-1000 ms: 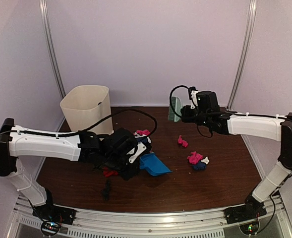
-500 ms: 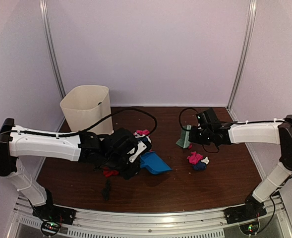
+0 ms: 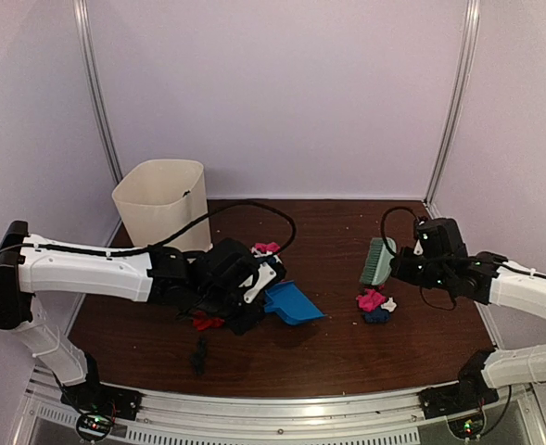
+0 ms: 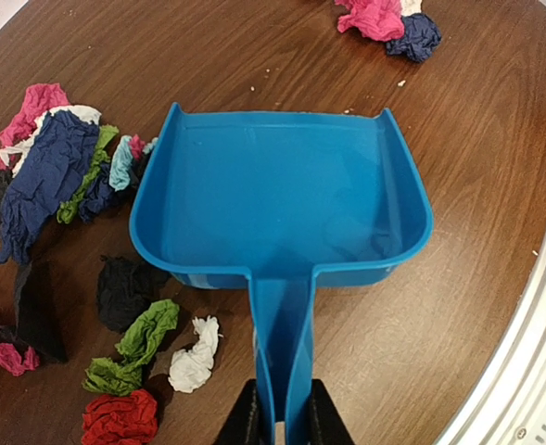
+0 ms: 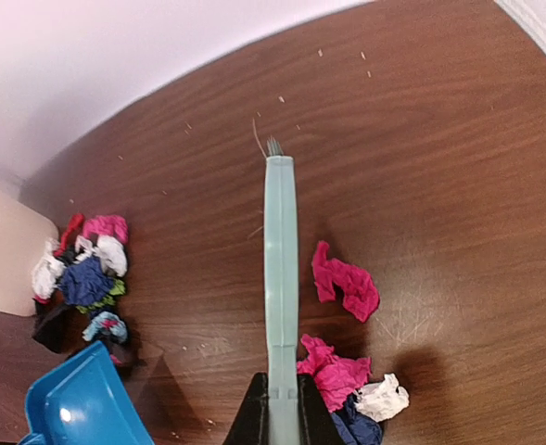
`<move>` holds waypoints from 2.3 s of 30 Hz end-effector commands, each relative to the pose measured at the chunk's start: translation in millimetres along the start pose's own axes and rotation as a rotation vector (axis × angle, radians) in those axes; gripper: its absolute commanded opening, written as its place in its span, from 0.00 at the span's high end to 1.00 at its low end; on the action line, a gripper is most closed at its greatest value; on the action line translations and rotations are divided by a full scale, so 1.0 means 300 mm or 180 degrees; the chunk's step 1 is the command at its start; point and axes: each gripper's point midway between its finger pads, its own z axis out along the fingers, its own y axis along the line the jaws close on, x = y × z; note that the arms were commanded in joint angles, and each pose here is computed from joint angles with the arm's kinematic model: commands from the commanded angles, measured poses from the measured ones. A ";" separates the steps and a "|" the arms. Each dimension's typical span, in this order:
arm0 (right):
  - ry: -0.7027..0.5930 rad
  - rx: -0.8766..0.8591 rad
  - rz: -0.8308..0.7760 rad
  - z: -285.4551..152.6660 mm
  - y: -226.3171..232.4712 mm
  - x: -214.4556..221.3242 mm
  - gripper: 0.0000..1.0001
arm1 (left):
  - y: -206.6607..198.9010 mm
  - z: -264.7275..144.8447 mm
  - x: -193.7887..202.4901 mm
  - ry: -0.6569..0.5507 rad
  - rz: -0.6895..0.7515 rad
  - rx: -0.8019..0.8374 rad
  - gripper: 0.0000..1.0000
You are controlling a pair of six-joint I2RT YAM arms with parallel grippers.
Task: Sweep away the paper scraps from the table
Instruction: Sweep the paper scraps at the center of the board, then sweep the paper scraps into the dustpan.
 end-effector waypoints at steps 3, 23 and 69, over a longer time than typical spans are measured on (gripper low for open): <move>-0.0783 -0.0170 -0.0428 -0.140 0.051 -0.196 1.00 | -0.039 0.010 -0.055 -0.0130 0.0078 0.0167 1.00; -0.1074 0.0694 -0.1439 -0.118 -0.088 -0.223 1.00 | -0.094 0.103 -0.090 0.0028 0.0198 0.0353 1.00; 0.0560 -0.0736 -0.1868 0.024 0.201 0.270 1.00 | -0.125 0.312 -0.091 0.0245 0.0281 0.0400 1.00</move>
